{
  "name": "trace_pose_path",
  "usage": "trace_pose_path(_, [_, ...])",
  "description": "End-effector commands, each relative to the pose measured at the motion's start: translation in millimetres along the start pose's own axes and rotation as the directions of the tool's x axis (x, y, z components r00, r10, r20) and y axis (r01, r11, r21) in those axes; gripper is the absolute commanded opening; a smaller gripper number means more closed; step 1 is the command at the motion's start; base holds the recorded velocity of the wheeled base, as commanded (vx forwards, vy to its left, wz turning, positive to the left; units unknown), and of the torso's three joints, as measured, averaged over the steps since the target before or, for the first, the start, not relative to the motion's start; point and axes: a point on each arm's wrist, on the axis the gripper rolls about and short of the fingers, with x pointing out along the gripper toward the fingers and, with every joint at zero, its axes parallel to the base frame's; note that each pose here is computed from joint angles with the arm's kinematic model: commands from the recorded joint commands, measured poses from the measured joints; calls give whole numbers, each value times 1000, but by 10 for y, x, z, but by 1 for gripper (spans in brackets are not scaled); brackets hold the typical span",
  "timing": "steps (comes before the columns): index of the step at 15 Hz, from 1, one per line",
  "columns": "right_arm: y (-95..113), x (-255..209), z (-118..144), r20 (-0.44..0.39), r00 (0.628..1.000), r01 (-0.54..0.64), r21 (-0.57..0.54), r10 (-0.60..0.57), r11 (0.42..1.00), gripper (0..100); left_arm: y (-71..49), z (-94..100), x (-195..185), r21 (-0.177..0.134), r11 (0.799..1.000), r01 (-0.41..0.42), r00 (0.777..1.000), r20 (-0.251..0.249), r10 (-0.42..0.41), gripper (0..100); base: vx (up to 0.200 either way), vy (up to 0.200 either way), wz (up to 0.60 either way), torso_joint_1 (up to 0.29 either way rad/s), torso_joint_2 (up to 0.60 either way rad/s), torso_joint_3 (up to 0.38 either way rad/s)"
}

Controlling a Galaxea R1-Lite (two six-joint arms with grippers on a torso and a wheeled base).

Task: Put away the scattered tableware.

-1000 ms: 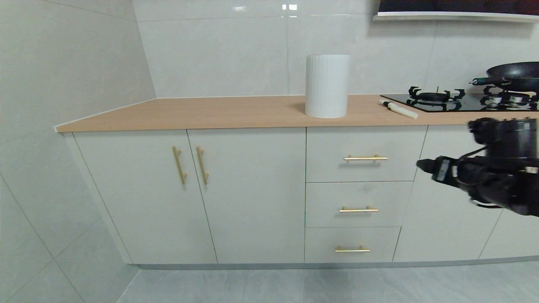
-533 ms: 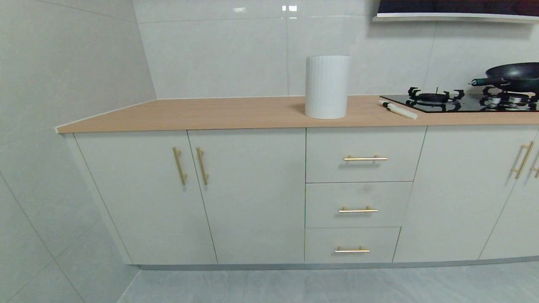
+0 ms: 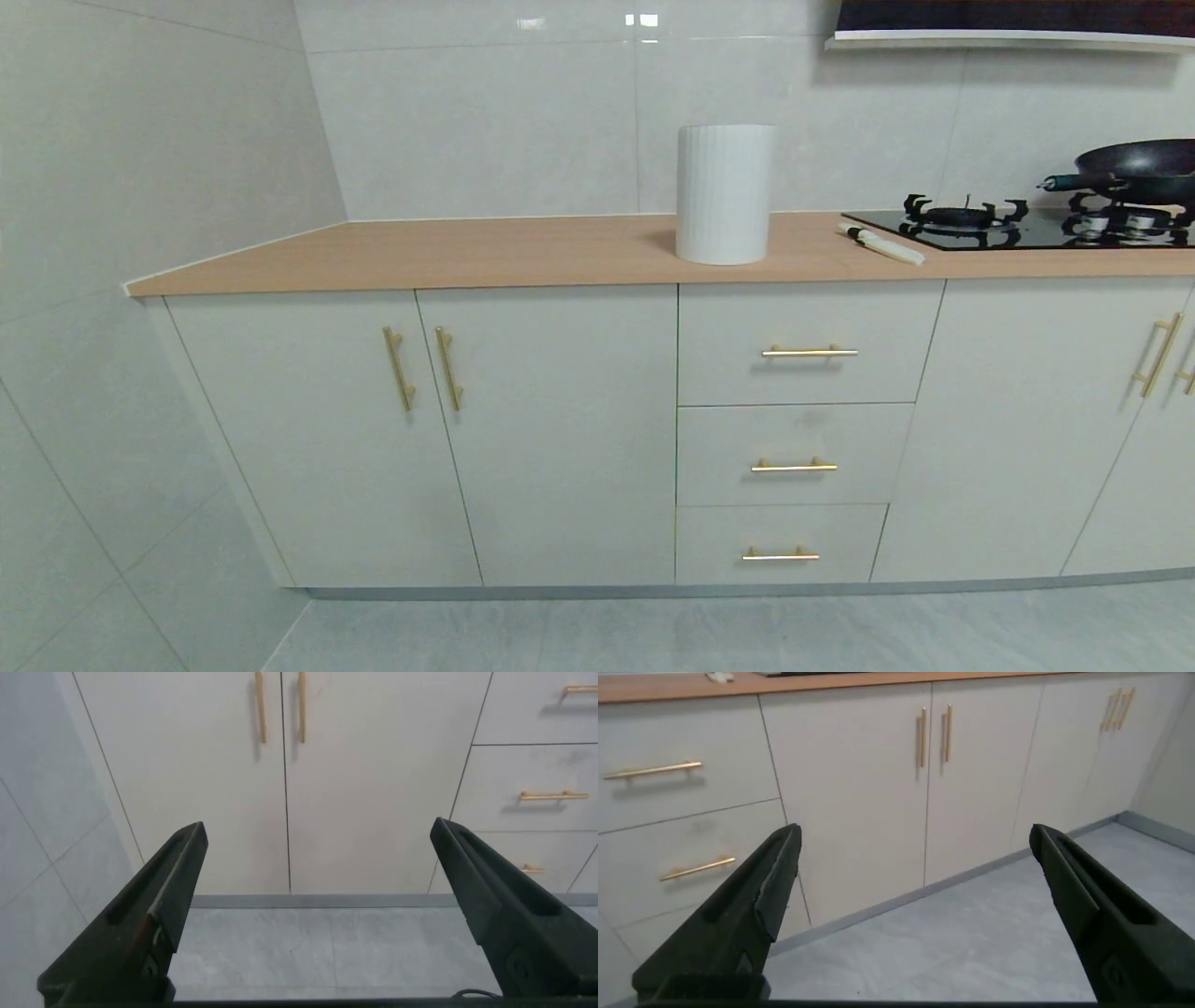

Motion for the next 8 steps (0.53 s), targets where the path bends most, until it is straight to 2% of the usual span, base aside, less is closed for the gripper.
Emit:
trace_pose_path(1, [62, 17, -219, 38, 993, -110, 44, 108, 993, 100, 0, 1, 0, 0, 1000, -1, 1000, 1, 1, 100, 0, 0, 0, 0, 0, 0])
trace_pose_path(2, [87, 36, -245, 46, 986, -165, 46, 163, 985, 100, 0, 0, 0, 0, 1000, -1, 1000, 0, 1, 100, 0, 0, 0, 0, 0, 0])
trace_pose_path(3, [182, 119, -397, 59, 949, -314, 59, 311, 948, 100, 0, 0, 0, 0, 1000, -1, 1000, 0, 1, 100, 0, 0, 0, 0, 0, 0])
trace_pose_path(5, [266, 188, -551, 85, 897, -440, 73, 434, 895, 100, 0, 1, 0, 0, 1000, -1, 1000, 1, 1, 100, 0, 0, 0, 0, 0, 0])
trace_pose_path(8, [305, 227, -709, 38, 889, -458, 73, 456, 886, 100, 0, 0, 0, 0, 1000, 1, 1000, 0, -1, 100, 0, 0, 0, 0, 0, 0])
